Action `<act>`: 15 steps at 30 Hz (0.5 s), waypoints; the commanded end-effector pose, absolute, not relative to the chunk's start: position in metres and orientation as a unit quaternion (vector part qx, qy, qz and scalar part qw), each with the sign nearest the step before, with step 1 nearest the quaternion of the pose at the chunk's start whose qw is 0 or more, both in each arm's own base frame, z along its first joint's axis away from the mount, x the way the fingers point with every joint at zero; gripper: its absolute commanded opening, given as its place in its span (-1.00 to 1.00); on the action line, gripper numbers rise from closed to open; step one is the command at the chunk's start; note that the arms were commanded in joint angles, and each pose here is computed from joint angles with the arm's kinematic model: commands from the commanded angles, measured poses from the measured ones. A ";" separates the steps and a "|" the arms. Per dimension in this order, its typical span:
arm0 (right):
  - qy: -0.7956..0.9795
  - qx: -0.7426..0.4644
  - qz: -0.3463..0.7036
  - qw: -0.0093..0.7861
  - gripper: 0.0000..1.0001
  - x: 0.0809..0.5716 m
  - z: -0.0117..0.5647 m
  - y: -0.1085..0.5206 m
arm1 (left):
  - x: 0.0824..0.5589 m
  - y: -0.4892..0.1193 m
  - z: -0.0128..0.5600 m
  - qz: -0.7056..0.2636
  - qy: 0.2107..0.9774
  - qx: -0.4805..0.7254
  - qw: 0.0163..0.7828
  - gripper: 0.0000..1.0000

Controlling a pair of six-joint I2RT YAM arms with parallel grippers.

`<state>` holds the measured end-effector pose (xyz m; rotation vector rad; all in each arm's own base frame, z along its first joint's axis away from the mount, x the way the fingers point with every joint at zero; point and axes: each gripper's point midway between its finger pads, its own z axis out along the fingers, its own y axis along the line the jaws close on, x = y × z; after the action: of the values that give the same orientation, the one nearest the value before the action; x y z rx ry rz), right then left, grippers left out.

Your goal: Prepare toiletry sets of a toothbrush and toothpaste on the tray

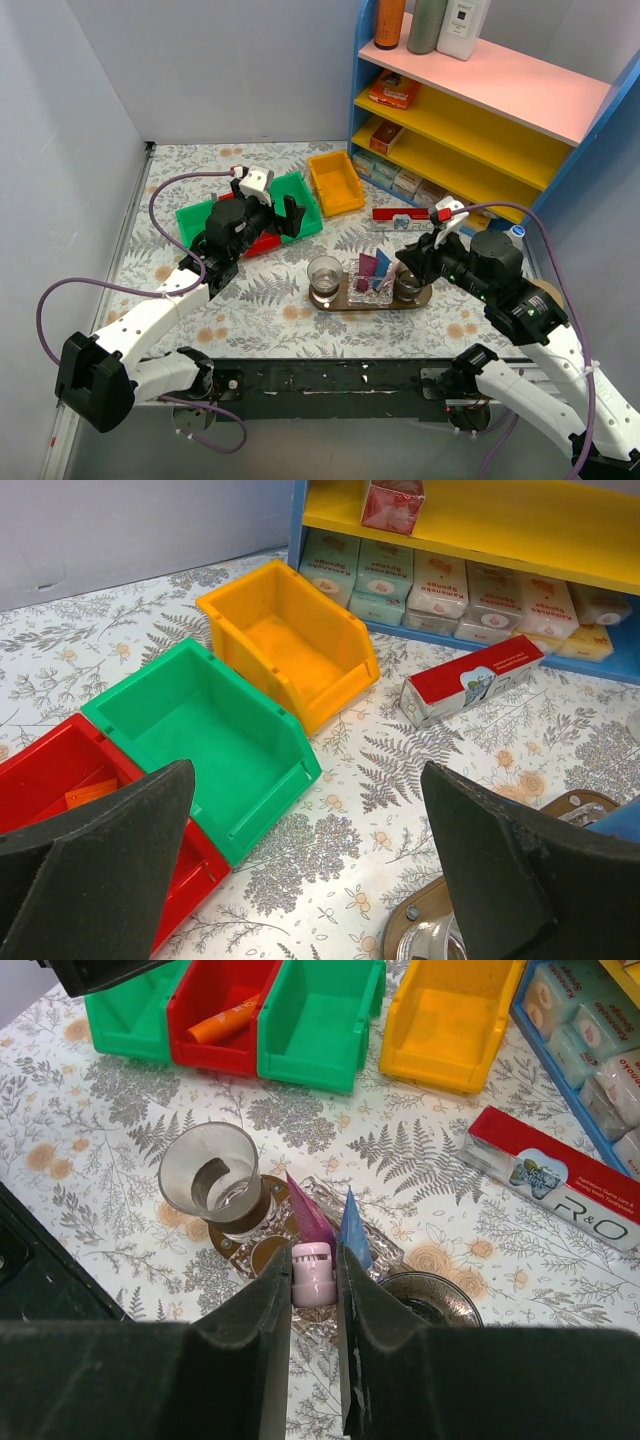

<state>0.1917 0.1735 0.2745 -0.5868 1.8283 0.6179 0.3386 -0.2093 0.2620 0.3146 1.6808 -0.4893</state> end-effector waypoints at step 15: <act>0.725 -0.252 0.277 0.579 -0.97 0.196 0.270 0.181 | 0.342 -0.205 0.277 -0.204 0.725 0.134 0.644 0.96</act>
<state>0.1934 0.1748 0.2533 -0.5841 1.7939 0.6231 0.3390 -0.2087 0.2620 0.3136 1.6805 -0.4850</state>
